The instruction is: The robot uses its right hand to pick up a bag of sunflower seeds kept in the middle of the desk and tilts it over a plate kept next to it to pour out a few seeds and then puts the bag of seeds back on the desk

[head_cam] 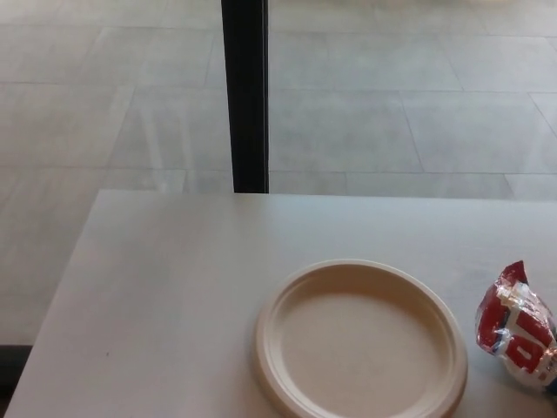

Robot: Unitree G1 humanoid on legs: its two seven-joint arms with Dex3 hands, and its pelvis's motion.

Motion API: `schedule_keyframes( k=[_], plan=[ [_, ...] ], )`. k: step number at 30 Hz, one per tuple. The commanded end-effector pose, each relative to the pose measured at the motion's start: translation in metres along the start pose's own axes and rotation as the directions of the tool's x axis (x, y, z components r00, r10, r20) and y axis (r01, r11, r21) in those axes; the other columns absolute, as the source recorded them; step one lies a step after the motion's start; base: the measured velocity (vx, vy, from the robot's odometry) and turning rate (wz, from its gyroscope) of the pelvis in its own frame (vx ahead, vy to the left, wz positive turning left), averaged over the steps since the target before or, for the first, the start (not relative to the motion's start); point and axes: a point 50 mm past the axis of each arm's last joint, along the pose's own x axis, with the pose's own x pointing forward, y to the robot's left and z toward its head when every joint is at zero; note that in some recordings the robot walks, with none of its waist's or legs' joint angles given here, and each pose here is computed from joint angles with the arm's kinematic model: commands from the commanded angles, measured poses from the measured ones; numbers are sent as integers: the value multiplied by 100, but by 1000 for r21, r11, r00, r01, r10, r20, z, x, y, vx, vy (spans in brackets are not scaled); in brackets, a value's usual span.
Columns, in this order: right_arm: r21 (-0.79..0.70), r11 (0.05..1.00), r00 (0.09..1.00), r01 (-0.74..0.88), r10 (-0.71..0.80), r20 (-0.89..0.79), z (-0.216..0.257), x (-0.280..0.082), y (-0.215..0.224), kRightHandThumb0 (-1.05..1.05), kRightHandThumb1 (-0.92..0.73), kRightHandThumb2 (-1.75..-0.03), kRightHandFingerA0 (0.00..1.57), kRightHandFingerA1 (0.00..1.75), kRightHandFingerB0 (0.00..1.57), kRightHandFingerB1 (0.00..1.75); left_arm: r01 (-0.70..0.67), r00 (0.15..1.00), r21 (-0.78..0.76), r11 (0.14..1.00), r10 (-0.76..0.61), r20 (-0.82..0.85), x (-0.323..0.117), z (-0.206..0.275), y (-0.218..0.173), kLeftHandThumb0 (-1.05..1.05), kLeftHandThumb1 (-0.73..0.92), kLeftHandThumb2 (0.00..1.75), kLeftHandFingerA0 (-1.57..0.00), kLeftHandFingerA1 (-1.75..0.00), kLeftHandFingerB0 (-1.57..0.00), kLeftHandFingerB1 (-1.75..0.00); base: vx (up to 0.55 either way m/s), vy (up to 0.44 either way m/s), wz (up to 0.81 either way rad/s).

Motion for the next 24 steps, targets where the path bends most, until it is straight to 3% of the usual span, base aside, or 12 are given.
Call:
schedule_keyframes(
  k=[1, 3, 4, 6, 10, 12, 14, 15, 16, 20, 21, 24],
  plan=[
    [75, 995, 998, 65, -63, -25, -18, -23, 26, -18, -63, -100, 85, 174, 75, 161, -15, 1000, 22, 1000, 15, -3, 0, 0, 3, -66, 62, 59, -55, -53, -54, -39, 0, 0, 0],
    [95, 991, 996, 93, -92, -12, -19, -24, 26, -18, -64, -98, 84, 174, 73, 159, -18, 1000, 20, 1000, 18, 0, 0, 1, 3, -71, 50, 70, -54, -57, -50, -45, 0, 0, 0],
    [101, 989, 994, 108, -108, -3, -19, -25, 26, -20, -67, -95, 84, 175, 72, 160, -18, 1000, 20, 1000, 19, -4, 0, 1, 3, -67, 63, 59, -56, -52, -53, -38, 0, 0, 0],
    [116, 986, 993, 119, -122, 12, -19, -25, 27, -23, -72, -89, 85, 175, 71, 160, -21, 1000, 15, 1000, 21, -7, -1, 0, 4, -71, 51, 70, -52, -56, -49, -44, 0, 0, 0],
    [141, 978, 984, 153, -164, 64, -15, -26, 24, -17, -64, -99, 79, 175, 69, 164, -19, 1000, -10, 1000, 19, -5, -1, 0, 5, -67, 60, 59, -54, -53, -54, -39, 0, 0, 0],
    [140, 974, 975, 178, -194, 112, -10, -23, 18, -25, -78, -76, 82, 175, 68, 162, -16, 1000, 8, 1000, 16, -1, -1, 0, 6, -65, 62, 59, -52, -52, -54, -39, 0, 0, 0],
    [140, 972, 968, 189, -209, 142, -7, -22, 14, -11, -72, -90, 104, 175, 73, 153, -18, 1000, 27, 999, 18, 1, -1, 0, 7, -66, 62, 59, -52, -51, -52, -39, 0, 0, 0],
    [136, 971, 962, 197, -218, 162, -6, -22, 12, -11, -72, -90, 104, 175, 73, 153, -17, 1000, 24, 1000, 17, -2, -1, 0, 7, -66, 62, 59, -52, -51, -52, -39, 0, 0, 0],
    [139, 969, 960, 206, -227, 165, -5, -20, 10, -18, -68, -91, 84, 175, 70, 163, -16, 1000, 22, 1000, 16, 0, -2, 1, 8, -68, 61, 59, -50, -51, -52, -39, 0, 0, 0],
    [138, 967, 946, 215, -242, 215, 5, -14, -1, -18, -68, -90, 85, 175, 70, 164, -21, 1000, 12, 1000, 21, 8, -2, 1, 9, -67, 61, 59, -52, -54, -52, -39, 0, 0, 0],
    [135, 966, 941, 220, -246, 233, 11, -10, -6, -18, -67, -92, 85, 175, 70, 166, -16, 1000, 14, 1000, 16, 6, -2, 1, 9, -68, 48, 88, -49, -61, -45, -52, 0, 0, 0],
    [125, 974, 937, 190, -218, 273, 18, -7, -11, -15, -66, -95, 82, 175, 67, 166, -9, 1000, 7, 1000, 9, 9, -2, 2, 10, -67, 61, 59, -47, -54, -50, -39, 0, 0, 0]
  ],
)
